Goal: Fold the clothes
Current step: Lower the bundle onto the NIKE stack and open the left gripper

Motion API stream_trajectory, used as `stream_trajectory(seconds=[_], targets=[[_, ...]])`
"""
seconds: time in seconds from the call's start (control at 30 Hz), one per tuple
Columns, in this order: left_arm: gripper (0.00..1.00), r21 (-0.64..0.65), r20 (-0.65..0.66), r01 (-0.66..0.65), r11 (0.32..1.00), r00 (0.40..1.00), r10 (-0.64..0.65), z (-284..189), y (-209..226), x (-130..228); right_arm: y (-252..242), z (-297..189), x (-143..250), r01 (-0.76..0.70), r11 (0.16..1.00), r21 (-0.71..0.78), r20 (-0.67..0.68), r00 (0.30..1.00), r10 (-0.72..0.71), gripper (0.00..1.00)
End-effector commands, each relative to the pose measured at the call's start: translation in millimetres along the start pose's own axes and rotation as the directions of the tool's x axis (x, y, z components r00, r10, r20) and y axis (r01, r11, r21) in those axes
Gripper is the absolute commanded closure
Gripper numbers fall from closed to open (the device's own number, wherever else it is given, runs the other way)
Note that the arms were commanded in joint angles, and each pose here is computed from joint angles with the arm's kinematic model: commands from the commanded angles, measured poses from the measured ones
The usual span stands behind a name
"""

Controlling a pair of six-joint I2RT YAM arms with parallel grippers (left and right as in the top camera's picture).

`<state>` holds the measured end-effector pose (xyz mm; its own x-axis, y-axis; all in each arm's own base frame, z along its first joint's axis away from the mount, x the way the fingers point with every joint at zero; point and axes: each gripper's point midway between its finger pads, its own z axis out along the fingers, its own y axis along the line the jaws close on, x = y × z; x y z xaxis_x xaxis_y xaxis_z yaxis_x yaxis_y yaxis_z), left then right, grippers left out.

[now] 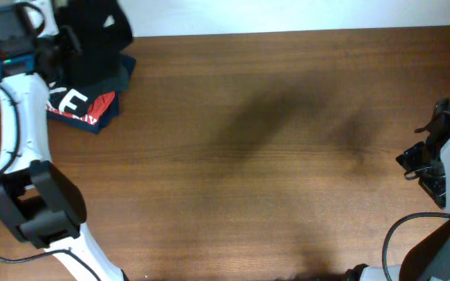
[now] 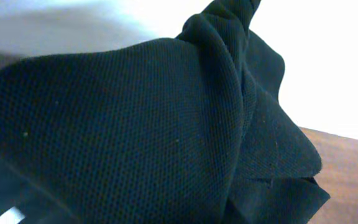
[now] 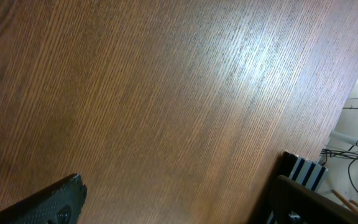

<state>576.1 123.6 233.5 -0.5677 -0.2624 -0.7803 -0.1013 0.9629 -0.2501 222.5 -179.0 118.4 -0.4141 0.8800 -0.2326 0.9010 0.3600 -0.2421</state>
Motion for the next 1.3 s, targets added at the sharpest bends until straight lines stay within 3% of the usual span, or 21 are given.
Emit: stream_trajectory(seconds=[0.0,0.17,0.27,0.37,0.43,0.5,0.57,0.63,0.87,0.93,1.27], targets=[[1.00,-0.031,0.028,0.111,0.993,0.993,-0.110,-11.2,27.7,-11.1,-1.3,-8.0,-6.2,-0.030,0.999,-0.015,0.028,0.999,0.031,0.01],[1.00,-0.073,-0.020,0.157,0.985,0.987,-0.159,0.2,59.8,9.1,-1.3,-8.0,-6.2,-0.030,0.999,-0.015,0.028,0.999,0.031,0.01],[0.99,-0.093,-0.082,0.194,0.977,0.976,-0.202,28.9,77.4,38.8,-1.3,-8.0,-6.3,-0.030,0.999,-0.015,0.028,0.999,0.031,0.01],[0.90,-0.107,-0.136,0.212,0.972,0.965,-0.225,53.3,88.2,66.4,-1.3,-8.0,-6.2,-0.030,0.999,-0.015,0.028,0.999,0.031,0.01],[0.64,-0.132,-0.177,0.226,0.965,0.953,-0.247,73.7,100.0,91.7,-1.3,-8.0,-6.2,-0.030,0.999,-0.015,0.028,0.999,0.031,0.01],[0.55,-0.151,-0.190,0.230,0.961,0.948,-0.256,78.2,106.8,100.2,-1.3,-8.0,-6.3,-0.030,0.999,-0.015,0.028,0.999,0.031,0.01],[0.13,-0.176,-0.193,0.232,0.957,0.945,-0.265,77.4,114.2,103.8,-1.3,-8.0,-6.3,-0.030,0.999,-0.015,0.028,0.999,0.031,0.01],[0.02,-0.193,-0.182,0.234,0.953,0.946,-0.269,73.1,120.9,100.3,-1.3,-8.0,-6.2,-0.030,0.999,-0.015,0.028,0.999,0.031,0.01],[0.01,-0.227,-0.107,0.258,0.939,0.952,-0.288,33.1,141.5,66.5,-1.3,-8.0,-6.2,-0.030,0.999,-0.015,0.028,0.999,0.031,0.01],[0.01,-0.251,-0.044,0.261,0.932,0.959,-0.280,-3.0,146.0,38.4,-1.3,-8.0,-6.2,-0.030,0.999,-0.015,0.028,0.999,0.031,0.01],[0.01,-0.238,0.144,0.237,0.942,0.968,-0.207,-95.9,120.8,-36.9,-1.3,-8.0,-6.2,-0.030,0.999,-0.015,0.028,0.999,0.031,0.01]])
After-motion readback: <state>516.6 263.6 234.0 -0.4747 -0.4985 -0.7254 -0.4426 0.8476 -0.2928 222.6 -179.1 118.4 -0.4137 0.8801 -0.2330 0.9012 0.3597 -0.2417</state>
